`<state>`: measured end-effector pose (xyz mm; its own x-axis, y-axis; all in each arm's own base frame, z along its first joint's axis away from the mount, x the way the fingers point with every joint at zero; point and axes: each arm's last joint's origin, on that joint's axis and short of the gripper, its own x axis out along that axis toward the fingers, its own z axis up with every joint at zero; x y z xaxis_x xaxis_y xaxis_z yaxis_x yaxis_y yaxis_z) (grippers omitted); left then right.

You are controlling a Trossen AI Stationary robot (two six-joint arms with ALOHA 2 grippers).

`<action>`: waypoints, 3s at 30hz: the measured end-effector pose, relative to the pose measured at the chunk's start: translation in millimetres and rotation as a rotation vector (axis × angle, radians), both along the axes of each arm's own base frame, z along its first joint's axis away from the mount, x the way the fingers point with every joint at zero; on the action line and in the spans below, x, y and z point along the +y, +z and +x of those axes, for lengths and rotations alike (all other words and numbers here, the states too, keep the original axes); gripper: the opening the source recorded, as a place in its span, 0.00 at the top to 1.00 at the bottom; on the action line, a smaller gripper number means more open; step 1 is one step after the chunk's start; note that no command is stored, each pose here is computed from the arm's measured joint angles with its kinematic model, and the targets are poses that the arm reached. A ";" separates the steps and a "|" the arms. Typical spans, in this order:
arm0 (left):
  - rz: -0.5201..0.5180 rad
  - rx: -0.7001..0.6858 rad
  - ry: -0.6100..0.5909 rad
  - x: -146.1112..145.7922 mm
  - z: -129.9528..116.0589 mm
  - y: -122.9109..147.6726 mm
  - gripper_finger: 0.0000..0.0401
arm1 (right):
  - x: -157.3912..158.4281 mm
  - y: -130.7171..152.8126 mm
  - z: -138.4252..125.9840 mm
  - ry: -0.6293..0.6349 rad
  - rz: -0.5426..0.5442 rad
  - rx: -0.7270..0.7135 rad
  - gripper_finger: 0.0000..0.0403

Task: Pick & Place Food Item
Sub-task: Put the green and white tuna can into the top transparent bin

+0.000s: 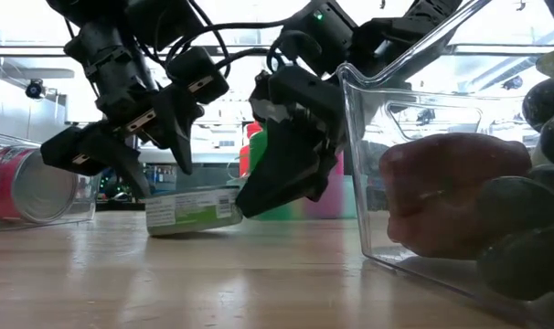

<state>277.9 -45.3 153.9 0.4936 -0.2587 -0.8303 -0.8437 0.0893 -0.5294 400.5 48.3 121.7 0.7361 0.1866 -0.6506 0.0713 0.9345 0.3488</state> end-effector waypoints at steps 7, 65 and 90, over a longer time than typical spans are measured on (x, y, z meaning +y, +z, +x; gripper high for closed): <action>0.002 0.018 0.001 0.1 -1.5 -0.7 0.46 | 1.8 3.2 2.4 0.000 -0.006 -0.011 0.67; 0.023 -0.091 0.017 0.6 7.3 4.4 0.46 | 13.1 35.4 18.2 0.166 0.051 -0.151 0.67; -0.180 -0.212 -0.100 -3.5 -7.0 44.4 0.46 | 25.9 54.8 17.6 0.249 0.019 -0.273 0.67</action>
<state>270.9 -48.8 198.3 0.6155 -0.4489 -0.6478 -0.7046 0.0549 -0.7075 418.1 74.2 176.5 0.8128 0.3921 -0.4309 -0.2558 0.9047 0.3407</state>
